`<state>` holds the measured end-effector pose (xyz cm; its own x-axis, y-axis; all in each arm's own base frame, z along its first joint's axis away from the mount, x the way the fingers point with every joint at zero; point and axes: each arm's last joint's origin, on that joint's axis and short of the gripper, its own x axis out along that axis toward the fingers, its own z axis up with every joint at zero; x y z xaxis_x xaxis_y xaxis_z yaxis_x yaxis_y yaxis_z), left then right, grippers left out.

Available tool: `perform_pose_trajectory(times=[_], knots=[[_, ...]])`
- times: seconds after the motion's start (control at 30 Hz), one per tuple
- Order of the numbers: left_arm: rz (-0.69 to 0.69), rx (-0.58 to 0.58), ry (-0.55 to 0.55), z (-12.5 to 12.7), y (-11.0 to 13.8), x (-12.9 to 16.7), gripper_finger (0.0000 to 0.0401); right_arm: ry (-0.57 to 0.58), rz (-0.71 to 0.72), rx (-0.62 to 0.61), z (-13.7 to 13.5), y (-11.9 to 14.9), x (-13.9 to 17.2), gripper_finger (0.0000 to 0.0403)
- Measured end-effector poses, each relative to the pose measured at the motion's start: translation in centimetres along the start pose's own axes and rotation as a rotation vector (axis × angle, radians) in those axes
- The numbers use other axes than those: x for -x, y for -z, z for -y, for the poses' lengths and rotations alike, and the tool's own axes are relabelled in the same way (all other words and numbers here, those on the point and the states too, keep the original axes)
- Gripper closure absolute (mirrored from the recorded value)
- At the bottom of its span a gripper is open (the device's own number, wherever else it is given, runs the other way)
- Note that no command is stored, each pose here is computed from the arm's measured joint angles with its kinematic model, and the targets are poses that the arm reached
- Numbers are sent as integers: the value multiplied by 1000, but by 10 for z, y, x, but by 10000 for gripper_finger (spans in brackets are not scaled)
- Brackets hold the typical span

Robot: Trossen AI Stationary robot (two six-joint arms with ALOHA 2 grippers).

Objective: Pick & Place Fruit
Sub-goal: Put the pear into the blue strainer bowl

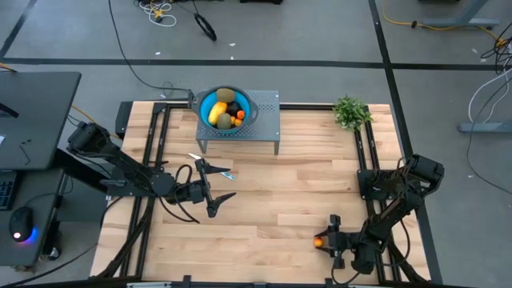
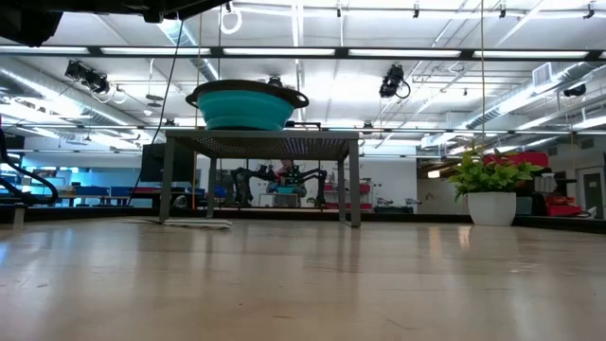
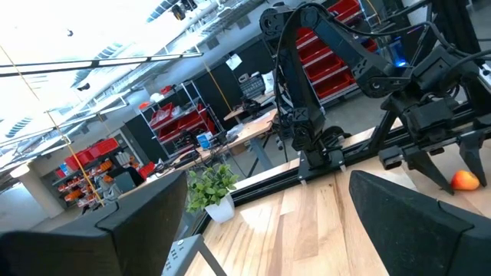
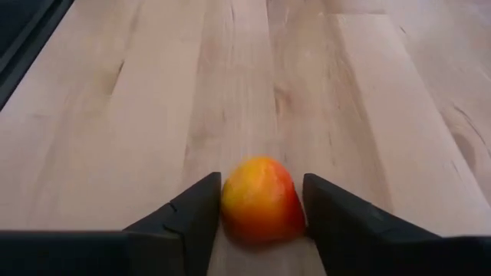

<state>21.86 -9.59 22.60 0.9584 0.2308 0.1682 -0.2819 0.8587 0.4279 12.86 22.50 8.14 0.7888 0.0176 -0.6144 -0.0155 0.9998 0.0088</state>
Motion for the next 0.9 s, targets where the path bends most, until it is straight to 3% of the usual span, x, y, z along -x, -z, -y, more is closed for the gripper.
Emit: perform_pose_trajectory(times=[0.23, 0.9], knots=[[0, 0, 0, 0, 0, 0, 28, -3, -3, 0, 0, 0, 0, 229], [0, 0, 0, 0, 0, 0, 28, -39, 15, 12, -6, -5, 0, 232]])
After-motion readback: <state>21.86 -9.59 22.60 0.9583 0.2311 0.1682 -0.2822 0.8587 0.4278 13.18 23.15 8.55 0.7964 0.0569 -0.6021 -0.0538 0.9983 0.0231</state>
